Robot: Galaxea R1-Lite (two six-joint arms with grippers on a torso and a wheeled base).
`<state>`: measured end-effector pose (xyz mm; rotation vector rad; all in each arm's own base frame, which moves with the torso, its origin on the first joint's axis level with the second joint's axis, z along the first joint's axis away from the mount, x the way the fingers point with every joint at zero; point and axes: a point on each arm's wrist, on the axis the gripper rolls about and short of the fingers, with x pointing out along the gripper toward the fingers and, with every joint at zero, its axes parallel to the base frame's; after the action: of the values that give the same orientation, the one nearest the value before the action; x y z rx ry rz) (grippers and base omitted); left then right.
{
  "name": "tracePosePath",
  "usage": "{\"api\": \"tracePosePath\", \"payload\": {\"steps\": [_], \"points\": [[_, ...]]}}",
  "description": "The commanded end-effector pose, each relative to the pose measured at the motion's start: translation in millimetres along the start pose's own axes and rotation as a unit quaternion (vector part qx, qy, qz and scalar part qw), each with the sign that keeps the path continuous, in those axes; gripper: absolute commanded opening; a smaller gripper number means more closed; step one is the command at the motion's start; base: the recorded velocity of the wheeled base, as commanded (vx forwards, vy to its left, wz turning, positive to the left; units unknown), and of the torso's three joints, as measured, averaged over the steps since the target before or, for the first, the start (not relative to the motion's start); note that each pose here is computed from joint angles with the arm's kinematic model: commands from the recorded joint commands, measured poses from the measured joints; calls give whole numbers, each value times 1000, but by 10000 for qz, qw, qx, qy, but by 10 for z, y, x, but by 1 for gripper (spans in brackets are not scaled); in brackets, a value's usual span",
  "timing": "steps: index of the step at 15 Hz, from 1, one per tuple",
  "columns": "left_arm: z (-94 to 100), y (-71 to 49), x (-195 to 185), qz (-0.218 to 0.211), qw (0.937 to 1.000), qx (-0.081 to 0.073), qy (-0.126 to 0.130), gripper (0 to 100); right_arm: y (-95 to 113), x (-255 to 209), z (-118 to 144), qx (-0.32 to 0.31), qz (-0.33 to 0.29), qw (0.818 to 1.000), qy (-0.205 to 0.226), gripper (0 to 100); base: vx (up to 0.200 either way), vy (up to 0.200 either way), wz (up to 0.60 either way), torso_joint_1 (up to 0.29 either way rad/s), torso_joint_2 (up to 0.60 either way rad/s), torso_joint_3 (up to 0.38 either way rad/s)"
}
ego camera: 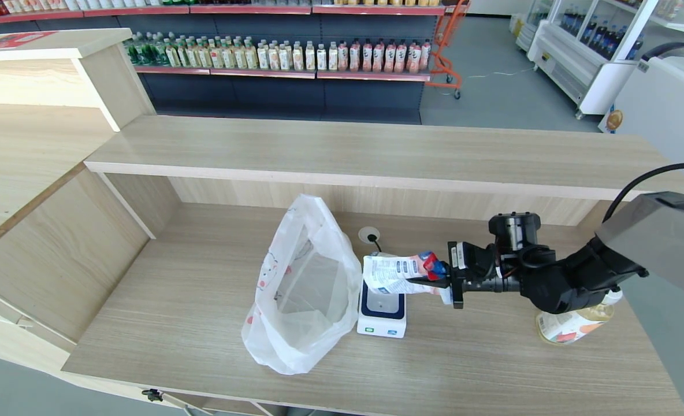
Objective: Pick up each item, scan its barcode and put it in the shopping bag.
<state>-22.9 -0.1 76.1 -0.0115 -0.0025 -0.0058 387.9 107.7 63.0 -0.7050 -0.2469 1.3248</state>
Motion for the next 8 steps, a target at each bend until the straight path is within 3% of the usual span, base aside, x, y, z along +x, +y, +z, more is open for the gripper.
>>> {"api": "tracePosePath", "payload": {"steps": [1,8], "points": [[0,0,0,-2,10000,-4,-3,100,8,10,-25,3,4,10000,0,0,0,0,0,0,0,0],[0,0,0,-2,10000,-4,-3,100,31,20,-55,-66,50,10000,-27,0,0,0,0,0,0,0]]}}
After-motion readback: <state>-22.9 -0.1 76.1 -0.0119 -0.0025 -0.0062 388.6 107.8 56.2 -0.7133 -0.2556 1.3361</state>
